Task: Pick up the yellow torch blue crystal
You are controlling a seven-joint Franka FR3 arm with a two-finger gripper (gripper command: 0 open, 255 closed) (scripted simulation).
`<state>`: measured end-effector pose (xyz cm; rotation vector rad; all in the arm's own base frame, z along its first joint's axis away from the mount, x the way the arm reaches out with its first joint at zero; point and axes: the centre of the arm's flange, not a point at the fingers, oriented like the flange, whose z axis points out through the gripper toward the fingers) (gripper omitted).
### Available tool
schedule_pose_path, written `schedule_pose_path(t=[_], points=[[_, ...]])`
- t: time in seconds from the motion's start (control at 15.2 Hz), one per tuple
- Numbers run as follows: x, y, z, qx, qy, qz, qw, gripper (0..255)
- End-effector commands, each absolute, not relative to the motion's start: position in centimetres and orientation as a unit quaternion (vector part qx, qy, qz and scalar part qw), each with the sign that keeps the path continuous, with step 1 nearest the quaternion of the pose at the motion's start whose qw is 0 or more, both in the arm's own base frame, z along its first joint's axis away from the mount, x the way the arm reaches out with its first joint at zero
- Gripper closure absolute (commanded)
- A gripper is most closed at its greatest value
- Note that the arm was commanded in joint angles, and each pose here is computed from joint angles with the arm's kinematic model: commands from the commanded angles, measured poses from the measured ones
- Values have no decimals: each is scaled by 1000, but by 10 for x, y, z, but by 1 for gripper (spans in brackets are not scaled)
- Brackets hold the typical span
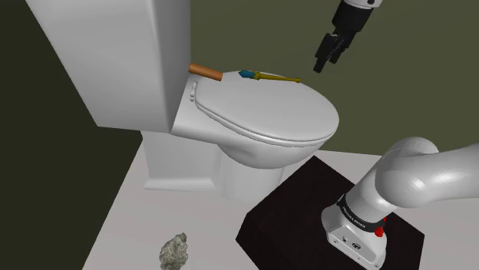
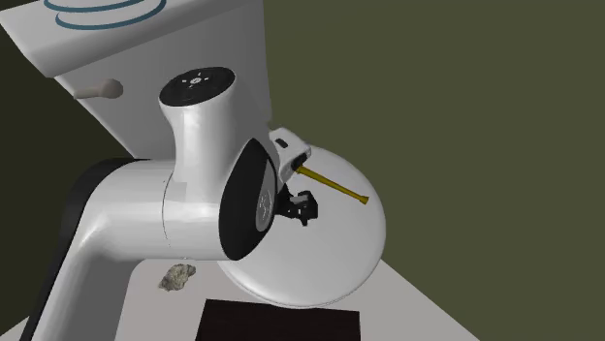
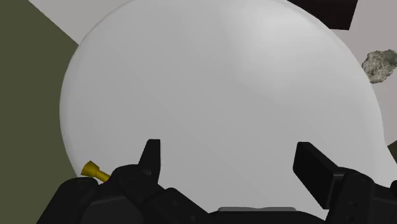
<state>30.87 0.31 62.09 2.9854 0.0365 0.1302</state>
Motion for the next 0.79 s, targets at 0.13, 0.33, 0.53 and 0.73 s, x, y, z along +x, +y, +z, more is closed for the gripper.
schedule_pose_path(t=[0.13, 0.33, 0.53, 0.73], points=[[324, -20, 612, 994, 69, 44, 66, 0], [350, -50, 598, 986, 153, 44, 51, 0], [382, -75, 584, 970, 236, 45, 35, 0], [417, -94, 568, 947, 318, 44, 18, 0]])
